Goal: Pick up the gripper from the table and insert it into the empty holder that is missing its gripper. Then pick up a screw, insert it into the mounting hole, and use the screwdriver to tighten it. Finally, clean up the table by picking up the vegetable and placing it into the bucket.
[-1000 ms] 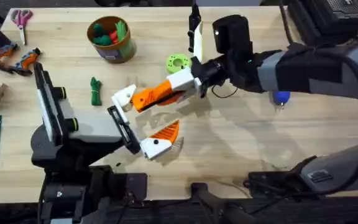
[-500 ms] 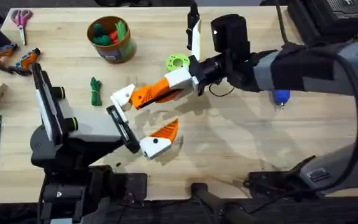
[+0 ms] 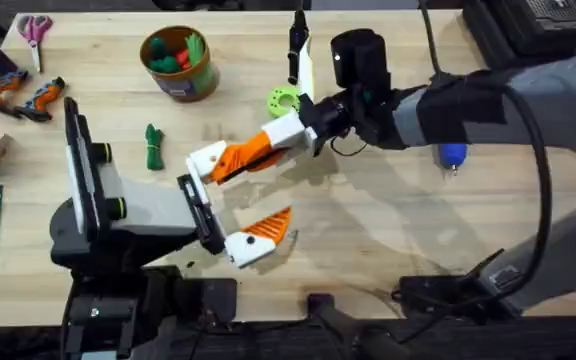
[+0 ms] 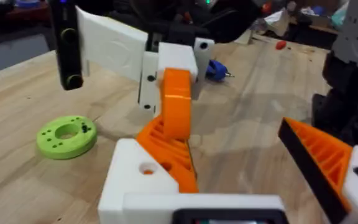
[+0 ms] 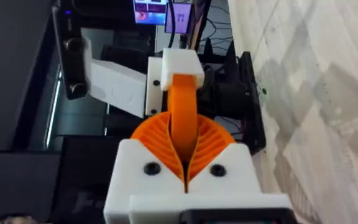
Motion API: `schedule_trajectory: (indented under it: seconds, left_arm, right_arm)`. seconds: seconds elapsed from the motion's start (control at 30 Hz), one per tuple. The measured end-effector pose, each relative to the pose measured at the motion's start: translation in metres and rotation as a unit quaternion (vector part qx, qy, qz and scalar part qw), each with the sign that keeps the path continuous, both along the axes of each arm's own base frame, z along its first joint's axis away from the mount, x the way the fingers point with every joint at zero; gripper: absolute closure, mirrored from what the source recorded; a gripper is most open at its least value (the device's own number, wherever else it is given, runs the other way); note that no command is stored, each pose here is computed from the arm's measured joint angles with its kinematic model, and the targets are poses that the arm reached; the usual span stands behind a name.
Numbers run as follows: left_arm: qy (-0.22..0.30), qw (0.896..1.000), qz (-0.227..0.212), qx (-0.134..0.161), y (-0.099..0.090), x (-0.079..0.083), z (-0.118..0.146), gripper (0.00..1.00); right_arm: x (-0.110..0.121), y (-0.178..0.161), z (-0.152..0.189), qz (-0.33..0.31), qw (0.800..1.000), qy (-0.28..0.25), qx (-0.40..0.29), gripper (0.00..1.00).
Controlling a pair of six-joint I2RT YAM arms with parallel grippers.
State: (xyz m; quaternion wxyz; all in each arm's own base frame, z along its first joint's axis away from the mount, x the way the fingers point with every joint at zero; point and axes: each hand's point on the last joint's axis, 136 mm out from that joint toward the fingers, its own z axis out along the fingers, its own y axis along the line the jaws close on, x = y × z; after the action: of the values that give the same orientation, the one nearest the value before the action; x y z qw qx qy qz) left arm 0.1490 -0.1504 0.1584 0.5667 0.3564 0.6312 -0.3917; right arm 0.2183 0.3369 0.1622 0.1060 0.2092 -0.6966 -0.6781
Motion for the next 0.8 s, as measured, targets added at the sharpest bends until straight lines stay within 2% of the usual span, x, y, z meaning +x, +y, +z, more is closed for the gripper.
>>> schedule_trajectory:
  seconds: [0.2,0.8]
  left_arm:
    - [0.000,1.000,-0.022,-0.002,-0.003,-0.007,0.000,0.015]
    - [-0.002,1.000,0.002,0.002,0.001,0.001,-0.001,0.014]
  right_arm:
    - [-0.003,0.003,0.000,0.002,1.000,0.007,-0.004,0.991]
    - [0.012,0.013,0.002,-0.041,0.999,0.006,-0.019,0.992]
